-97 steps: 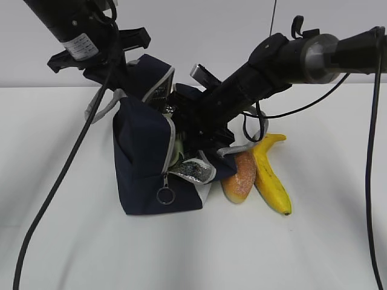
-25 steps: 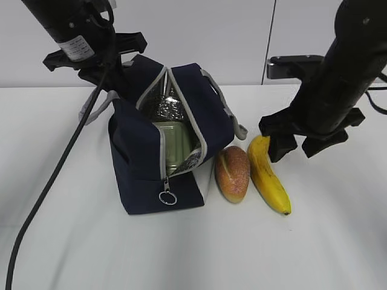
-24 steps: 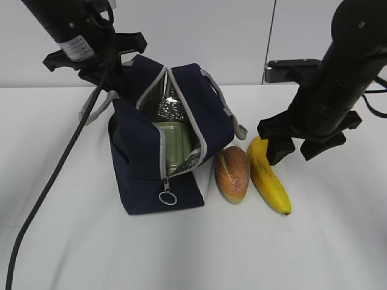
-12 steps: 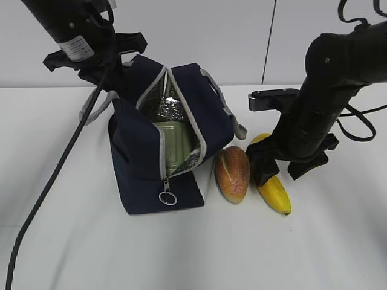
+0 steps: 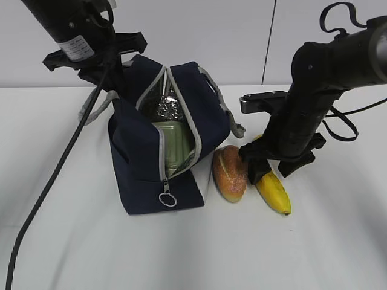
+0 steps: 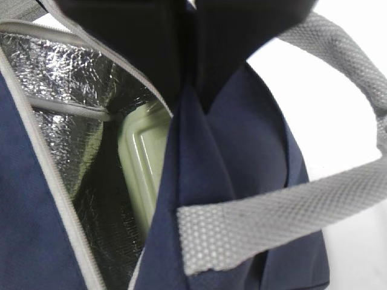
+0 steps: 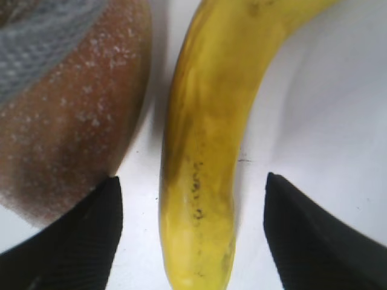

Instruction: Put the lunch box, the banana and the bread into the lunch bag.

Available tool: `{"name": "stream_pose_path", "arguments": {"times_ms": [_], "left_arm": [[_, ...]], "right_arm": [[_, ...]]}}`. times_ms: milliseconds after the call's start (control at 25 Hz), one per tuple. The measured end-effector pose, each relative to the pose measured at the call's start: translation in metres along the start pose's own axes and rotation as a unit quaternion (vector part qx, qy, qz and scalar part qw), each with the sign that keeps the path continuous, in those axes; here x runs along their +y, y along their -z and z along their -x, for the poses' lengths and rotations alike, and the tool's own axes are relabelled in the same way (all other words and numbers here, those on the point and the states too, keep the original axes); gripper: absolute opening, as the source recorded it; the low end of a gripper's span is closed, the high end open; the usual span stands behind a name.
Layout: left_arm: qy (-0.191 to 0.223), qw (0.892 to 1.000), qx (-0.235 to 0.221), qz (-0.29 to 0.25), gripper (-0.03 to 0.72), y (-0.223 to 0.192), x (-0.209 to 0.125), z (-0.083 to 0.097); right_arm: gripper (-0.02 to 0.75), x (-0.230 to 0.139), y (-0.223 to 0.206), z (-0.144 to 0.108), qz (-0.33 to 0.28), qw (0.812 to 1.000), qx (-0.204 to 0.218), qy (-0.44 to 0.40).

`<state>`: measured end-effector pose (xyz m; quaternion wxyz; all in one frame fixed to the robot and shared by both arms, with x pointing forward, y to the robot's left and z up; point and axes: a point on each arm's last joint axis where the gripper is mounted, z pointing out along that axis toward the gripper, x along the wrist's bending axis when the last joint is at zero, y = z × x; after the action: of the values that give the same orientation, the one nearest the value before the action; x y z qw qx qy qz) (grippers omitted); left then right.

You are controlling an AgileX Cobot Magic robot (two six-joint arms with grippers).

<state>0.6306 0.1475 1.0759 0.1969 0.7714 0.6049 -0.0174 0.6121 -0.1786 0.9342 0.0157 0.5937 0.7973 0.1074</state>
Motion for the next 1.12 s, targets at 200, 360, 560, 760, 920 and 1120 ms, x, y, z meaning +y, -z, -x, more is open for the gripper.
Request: {"name": "stream_pose_path", "arguments": {"times_ms": [200, 360, 560, 760, 920, 1120], "left_arm": [[0.0, 1.0, 0.0, 0.0, -0.001, 0.0, 0.0, 0.0], [0.0, 1.0, 0.0, 0.0, -0.001, 0.0, 0.0, 0.0], [0.0, 1.0, 0.0, 0.0, -0.001, 0.0, 0.0, 0.0], [0.0, 1.0, 0.0, 0.0, -0.001, 0.0, 0.0, 0.0], [0.0, 1.0, 0.0, 0.0, -0.001, 0.0, 0.0, 0.0], [0.0, 1.0, 0.0, 0.0, -0.001, 0.0, 0.0, 0.0]], "right_arm": [[0.549, 0.0015, -0.0064, 0.0007, -0.002, 1.0, 0.0, 0.001], [0.526, 0.0038, -0.0064, 0.0011, 0.01, 1.0, -0.002, 0.006], [0.469, 0.0047, -0.0064, 0.0011, 0.015, 1.0, -0.003, 0.007], [0.451, 0.0054, -0.0063, 0.0012, 0.019, 1.0, -0.003, 0.007], [0.449, 0.0054, -0.0063, 0.0012, 0.019, 1.0, -0.003, 0.007], [0.449, 0.0053, -0.007, 0.0013, 0.018, 1.0, -0.003, 0.008]]}}
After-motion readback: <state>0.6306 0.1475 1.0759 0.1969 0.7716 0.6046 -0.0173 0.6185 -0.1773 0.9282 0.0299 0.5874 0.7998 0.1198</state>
